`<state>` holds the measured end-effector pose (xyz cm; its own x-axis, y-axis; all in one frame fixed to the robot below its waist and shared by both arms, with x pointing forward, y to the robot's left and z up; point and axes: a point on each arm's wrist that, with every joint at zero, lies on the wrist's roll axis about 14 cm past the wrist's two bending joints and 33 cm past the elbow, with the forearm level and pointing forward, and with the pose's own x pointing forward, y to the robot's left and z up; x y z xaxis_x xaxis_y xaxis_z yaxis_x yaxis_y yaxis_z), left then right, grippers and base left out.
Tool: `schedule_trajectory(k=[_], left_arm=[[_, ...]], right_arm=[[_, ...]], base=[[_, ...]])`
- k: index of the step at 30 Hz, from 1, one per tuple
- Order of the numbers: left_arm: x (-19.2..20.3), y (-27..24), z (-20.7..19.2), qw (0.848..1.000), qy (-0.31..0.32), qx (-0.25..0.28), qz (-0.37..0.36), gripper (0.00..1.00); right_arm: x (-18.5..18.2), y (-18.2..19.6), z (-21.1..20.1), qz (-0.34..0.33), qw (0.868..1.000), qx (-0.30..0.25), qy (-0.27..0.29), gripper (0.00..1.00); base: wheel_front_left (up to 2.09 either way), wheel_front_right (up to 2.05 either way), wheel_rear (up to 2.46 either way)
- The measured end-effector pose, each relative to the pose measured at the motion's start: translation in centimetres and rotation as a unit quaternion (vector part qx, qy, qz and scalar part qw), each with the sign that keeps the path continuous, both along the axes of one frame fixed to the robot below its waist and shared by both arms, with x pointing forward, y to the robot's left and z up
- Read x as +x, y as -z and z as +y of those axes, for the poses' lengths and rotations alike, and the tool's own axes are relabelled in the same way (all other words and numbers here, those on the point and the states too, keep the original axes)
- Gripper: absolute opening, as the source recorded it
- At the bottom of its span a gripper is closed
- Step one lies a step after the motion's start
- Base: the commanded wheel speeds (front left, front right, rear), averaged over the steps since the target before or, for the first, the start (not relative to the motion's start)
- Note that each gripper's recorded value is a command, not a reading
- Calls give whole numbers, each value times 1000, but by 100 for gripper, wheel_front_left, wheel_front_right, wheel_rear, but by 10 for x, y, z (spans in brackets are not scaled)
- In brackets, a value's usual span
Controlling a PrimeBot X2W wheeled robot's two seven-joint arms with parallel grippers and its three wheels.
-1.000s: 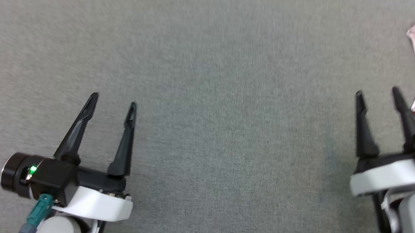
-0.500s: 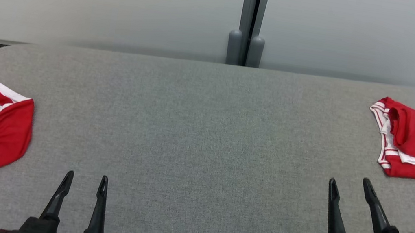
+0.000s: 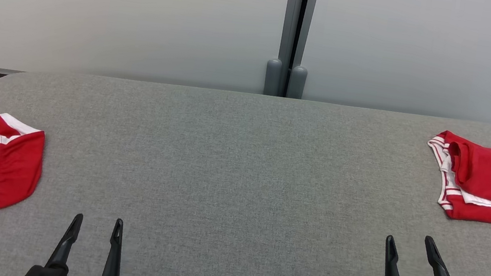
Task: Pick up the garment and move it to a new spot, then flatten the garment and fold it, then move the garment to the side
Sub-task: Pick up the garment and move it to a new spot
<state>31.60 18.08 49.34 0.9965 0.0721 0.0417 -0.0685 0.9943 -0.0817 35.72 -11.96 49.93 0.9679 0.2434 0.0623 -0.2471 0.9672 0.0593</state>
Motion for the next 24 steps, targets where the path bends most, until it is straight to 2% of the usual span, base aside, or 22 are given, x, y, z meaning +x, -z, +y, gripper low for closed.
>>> schedule_trajectory(k=[5,10,24], left_arm=[[-4,1,6,1000,-14,0,3,100],[-15,3,17,999,-37,-2,4,100],[-80,10,82,984,-176,-5,18,100]], right_arm=[[1,8,8,12,1000,-2,-13,100],[2,13,34,21,998,1,-52,100],[16,19,127,36,981,9,-189,100]], base=[[0,0,0],[0,0,0],[0,0,0]])
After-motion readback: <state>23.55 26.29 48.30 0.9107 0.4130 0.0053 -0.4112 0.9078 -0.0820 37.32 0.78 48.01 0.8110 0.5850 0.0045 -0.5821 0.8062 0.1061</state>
